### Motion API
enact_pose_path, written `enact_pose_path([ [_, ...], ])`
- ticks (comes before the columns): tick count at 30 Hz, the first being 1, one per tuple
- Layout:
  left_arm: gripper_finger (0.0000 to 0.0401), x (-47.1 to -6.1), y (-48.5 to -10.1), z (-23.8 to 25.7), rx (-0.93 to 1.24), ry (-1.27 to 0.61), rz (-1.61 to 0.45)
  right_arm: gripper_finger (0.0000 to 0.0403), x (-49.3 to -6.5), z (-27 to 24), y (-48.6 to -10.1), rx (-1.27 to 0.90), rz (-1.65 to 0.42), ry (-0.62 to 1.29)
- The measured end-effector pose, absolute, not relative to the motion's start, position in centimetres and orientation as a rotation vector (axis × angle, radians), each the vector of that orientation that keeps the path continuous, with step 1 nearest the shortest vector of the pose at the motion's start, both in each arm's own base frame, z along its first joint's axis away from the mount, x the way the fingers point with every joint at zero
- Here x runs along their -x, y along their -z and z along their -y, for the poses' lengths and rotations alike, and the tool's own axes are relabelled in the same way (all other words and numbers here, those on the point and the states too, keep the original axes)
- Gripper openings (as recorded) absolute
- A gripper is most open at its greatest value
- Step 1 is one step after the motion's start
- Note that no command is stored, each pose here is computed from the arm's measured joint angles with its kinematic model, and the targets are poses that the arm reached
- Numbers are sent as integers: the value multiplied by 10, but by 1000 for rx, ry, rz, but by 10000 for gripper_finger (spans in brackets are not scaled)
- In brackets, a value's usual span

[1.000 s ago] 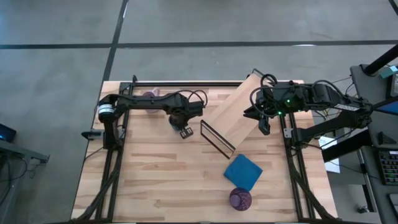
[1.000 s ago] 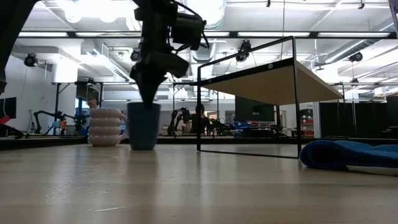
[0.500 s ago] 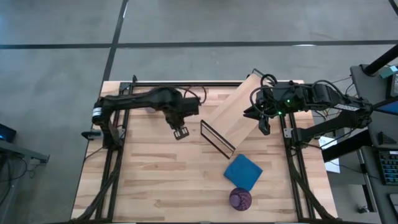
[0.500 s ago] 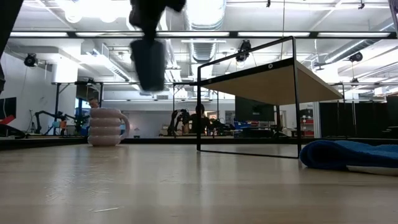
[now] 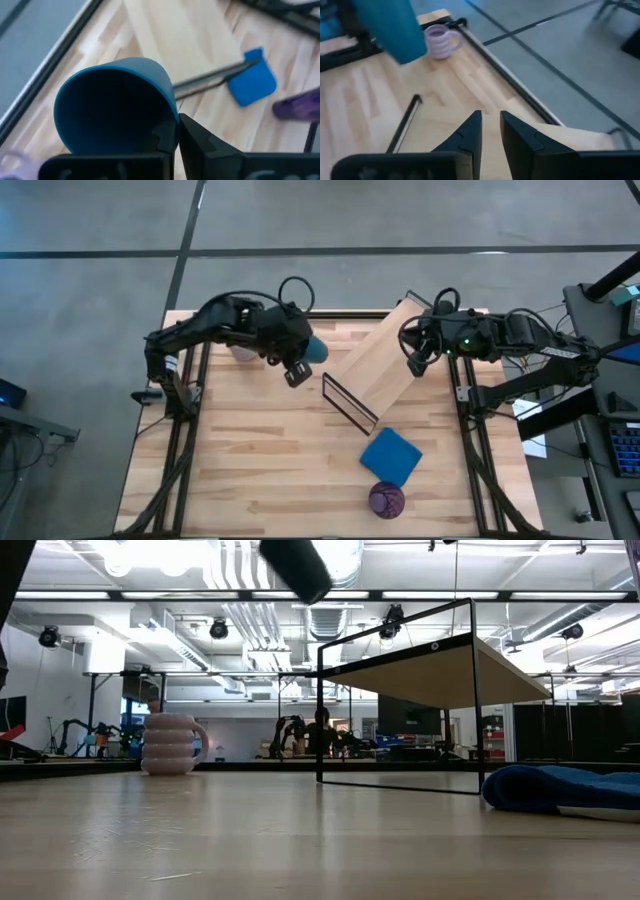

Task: Stack small to large cups/mugs on shelf
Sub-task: Put the blue cup on the shelf

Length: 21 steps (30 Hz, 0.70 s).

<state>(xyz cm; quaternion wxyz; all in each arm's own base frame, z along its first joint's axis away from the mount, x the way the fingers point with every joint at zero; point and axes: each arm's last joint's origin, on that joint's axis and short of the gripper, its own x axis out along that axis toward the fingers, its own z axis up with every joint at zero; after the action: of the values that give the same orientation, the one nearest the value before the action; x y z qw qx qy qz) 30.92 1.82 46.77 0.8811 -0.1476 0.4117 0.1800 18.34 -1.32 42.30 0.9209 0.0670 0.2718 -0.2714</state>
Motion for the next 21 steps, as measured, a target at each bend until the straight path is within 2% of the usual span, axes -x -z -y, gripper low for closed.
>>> enact_pose_path([
  [5, 0, -330, -471, -17, 202, -287, -742, 63, -180, 14, -423, -206, -538, 599],
  [12, 0, -350, -451, -18, 139, -229, -818, 63, -171, 14, -424, -277, -532, 625],
  [21, 0, -388, -427, -19, 75, -121, -816, 63, -164, 14, -425, -352, -511, 653],
])
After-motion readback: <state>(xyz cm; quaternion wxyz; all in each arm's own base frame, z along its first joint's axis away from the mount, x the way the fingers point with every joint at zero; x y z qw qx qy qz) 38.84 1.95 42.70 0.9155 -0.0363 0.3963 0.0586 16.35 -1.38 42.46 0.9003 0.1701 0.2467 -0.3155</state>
